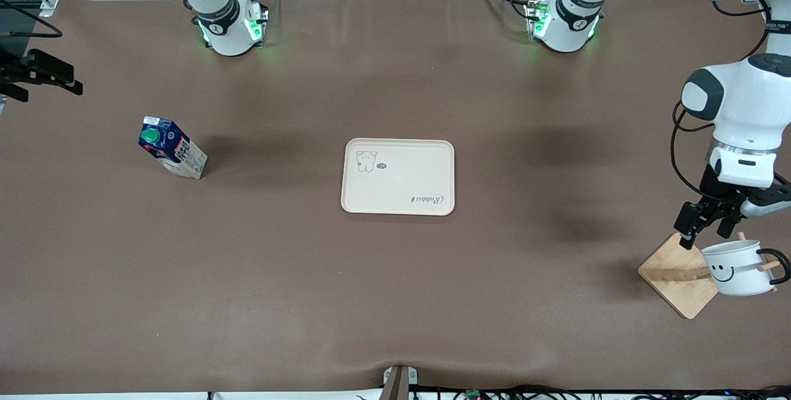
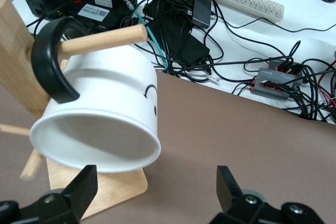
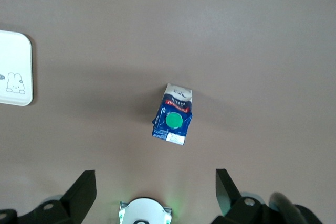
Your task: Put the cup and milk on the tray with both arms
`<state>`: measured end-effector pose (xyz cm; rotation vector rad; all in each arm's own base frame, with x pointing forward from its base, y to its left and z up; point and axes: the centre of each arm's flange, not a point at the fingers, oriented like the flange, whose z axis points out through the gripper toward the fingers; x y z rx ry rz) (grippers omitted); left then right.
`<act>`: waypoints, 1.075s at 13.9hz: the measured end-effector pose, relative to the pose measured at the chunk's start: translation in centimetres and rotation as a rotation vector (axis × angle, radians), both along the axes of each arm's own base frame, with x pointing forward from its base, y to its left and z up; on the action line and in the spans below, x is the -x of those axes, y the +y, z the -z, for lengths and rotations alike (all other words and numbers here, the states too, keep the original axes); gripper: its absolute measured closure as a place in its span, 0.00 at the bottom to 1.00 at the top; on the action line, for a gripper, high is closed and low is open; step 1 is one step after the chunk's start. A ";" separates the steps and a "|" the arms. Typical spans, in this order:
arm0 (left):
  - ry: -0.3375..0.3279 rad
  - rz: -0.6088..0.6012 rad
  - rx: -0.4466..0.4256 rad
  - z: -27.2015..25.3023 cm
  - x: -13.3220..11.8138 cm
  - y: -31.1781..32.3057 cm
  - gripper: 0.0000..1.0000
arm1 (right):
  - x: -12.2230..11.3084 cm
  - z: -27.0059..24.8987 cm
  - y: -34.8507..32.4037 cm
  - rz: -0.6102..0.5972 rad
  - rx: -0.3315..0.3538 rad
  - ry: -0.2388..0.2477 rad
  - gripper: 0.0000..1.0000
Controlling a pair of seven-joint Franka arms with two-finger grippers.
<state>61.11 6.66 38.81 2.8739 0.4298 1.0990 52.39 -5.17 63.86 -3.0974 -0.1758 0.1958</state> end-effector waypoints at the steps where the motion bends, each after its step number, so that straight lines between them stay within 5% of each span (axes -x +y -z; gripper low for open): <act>1: -0.005 0.006 -0.009 0.0 -0.2 0.3 0.03 | -0.5 -0.2 0.0 0.000 0.001 -0.006 0.00; 9: -0.052 0.013 -0.022 0.8 -2.1 1.6 0.25 | -2.0 0.0 -0.2 0.001 0.003 -0.007 0.00; 12: -0.060 0.012 -0.021 0.9 -2.9 1.8 0.40 | -2.0 0.0 -0.2 0.001 0.003 -0.008 0.00; 14: -0.061 0.013 -0.019 1.0 -3.2 1.8 0.58 | -2.0 0.0 -0.2 0.001 0.003 -0.008 0.00; 15: -0.061 0.013 -0.019 1.1 -3.3 1.8 0.58 | -2.0 0.0 -0.2 0.001 0.003 -0.008 0.00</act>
